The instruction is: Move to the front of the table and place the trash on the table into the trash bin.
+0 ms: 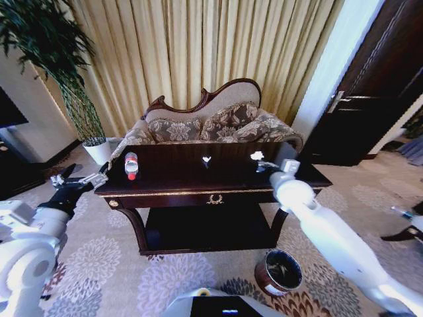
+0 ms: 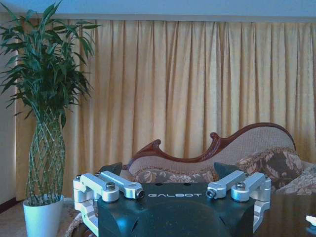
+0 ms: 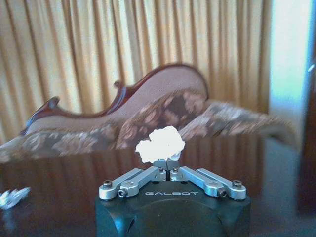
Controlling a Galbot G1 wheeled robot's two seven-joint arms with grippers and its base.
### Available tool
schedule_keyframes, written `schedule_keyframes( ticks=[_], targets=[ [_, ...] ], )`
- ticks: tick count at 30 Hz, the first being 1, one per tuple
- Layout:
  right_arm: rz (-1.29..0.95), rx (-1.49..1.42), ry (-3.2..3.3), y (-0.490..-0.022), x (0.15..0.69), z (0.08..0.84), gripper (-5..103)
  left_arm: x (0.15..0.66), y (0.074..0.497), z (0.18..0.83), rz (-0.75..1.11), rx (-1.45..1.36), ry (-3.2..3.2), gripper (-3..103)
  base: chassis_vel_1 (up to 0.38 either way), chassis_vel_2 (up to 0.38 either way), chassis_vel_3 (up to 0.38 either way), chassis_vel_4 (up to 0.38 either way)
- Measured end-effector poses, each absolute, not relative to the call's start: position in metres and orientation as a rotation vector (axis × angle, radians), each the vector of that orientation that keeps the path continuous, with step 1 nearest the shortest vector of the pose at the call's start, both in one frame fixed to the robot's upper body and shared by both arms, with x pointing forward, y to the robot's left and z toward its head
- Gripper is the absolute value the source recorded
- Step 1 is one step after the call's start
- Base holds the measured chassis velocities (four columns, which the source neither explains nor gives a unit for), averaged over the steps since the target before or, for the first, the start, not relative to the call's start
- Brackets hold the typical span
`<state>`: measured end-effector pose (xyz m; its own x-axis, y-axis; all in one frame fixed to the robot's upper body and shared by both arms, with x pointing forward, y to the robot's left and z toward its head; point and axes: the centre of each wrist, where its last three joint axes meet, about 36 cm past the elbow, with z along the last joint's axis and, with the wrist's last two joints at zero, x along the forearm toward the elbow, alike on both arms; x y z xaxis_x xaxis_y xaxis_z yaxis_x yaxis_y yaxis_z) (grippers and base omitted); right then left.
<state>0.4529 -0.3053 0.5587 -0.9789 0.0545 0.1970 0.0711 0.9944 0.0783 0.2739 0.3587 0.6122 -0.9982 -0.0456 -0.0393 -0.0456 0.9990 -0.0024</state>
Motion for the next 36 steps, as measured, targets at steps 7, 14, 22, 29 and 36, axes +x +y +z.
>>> schedule_keyframes(
  ticks=[7, 14, 22, 29, 36],
  targets=[
    [-0.009, -0.156, -3.072, -0.307, 0.412, 0.578, 0, 0.275, 0.363, 0.614, 0.01, -0.08, 3.092, 100, 0.0, 0.0, 0.0, 0.0],
    [0.019, -0.195, -3.088, -0.3, 0.347, 0.574, 0, 0.281, 0.367, 0.62, 0.037, -0.064, 3.074, 100, 0.0, 0.0, 0.0, 0.0],
    [0.001, -0.189, -3.078, -0.292, 0.314, 0.58, 0, 0.284, 0.368, 0.625, 0.057, -0.042, 3.068, 100, 0.0, 0.0, 0.0, 0.0],
    [-0.032, -0.21, -3.068, -0.286, 0.299, 0.577, 0, 0.285, 0.364, 0.624, 0.058, -0.014, 3.075, 100, 0.039, -0.037, -0.039, 0.044],
    [-0.038, -0.243, -3.061, -0.283, 0.286, 0.572, 0, 0.289, 0.361, 0.629, 0.075, 0.028, 3.068, 100, 0.167, -0.155, -0.159, 0.158]
  ],
)
